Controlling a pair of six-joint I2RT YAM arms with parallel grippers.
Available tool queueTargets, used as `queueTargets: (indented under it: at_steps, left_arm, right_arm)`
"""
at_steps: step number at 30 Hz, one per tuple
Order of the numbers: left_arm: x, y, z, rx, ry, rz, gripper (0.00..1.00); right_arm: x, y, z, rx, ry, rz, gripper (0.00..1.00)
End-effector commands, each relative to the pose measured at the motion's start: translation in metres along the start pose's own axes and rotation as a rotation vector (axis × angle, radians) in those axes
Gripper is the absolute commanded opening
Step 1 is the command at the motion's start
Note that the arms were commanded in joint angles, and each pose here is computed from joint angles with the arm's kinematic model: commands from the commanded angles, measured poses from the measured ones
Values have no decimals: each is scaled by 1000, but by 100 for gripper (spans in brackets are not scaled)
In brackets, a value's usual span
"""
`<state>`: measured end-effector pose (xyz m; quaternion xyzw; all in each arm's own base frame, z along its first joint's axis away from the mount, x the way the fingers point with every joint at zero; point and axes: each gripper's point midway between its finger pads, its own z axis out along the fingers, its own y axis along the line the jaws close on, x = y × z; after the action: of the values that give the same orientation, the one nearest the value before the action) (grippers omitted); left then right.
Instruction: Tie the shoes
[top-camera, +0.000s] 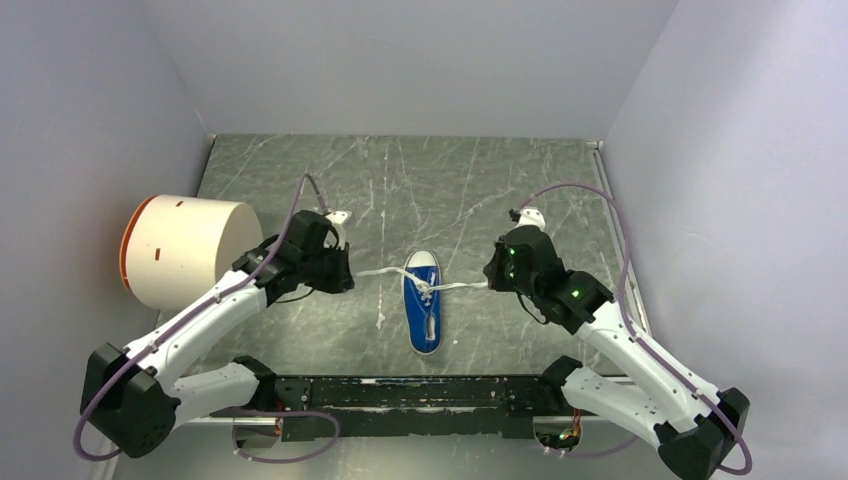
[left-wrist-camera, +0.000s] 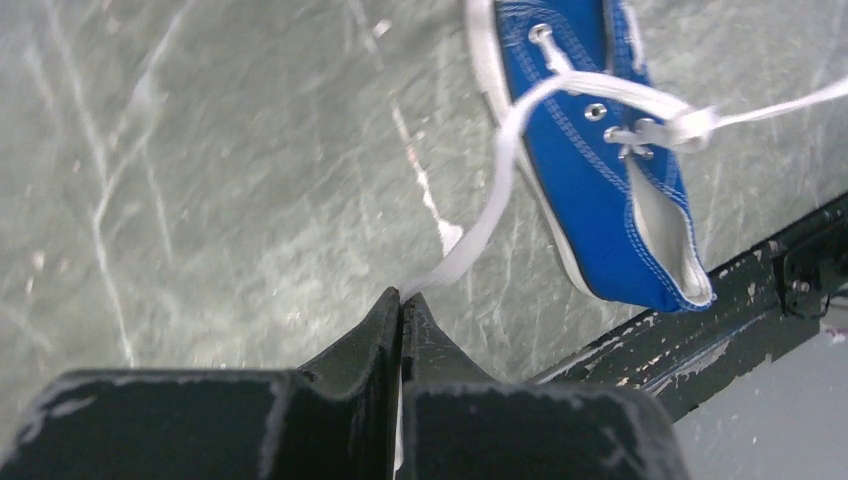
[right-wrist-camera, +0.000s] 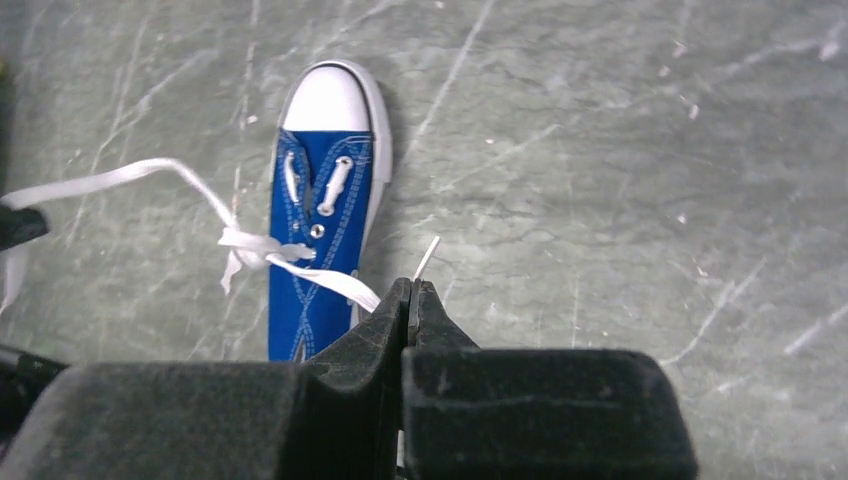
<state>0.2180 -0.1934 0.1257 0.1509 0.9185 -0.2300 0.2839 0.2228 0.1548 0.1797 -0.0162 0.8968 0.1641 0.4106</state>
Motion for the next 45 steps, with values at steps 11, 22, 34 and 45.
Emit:
queueTargets:
  at_steps: [11,22,34,45]
  left_arm:
    - [-18,-28,-29,114,-100,-40,5]
    - [-101,-90,-35,369,-238,90,5]
    - [-52,-14,-34,-37,-148,-159,5]
    - [58,72,5,-356,24,-462,5]
  right_arm:
    - [5,-3,-17,-38,-29,72,0]
    - [54,136,-81,-1001,187,-48,0]
    - [-31,32,-36,-166,-154,73,0]
    - [23,-122,38,432,17,325,0]
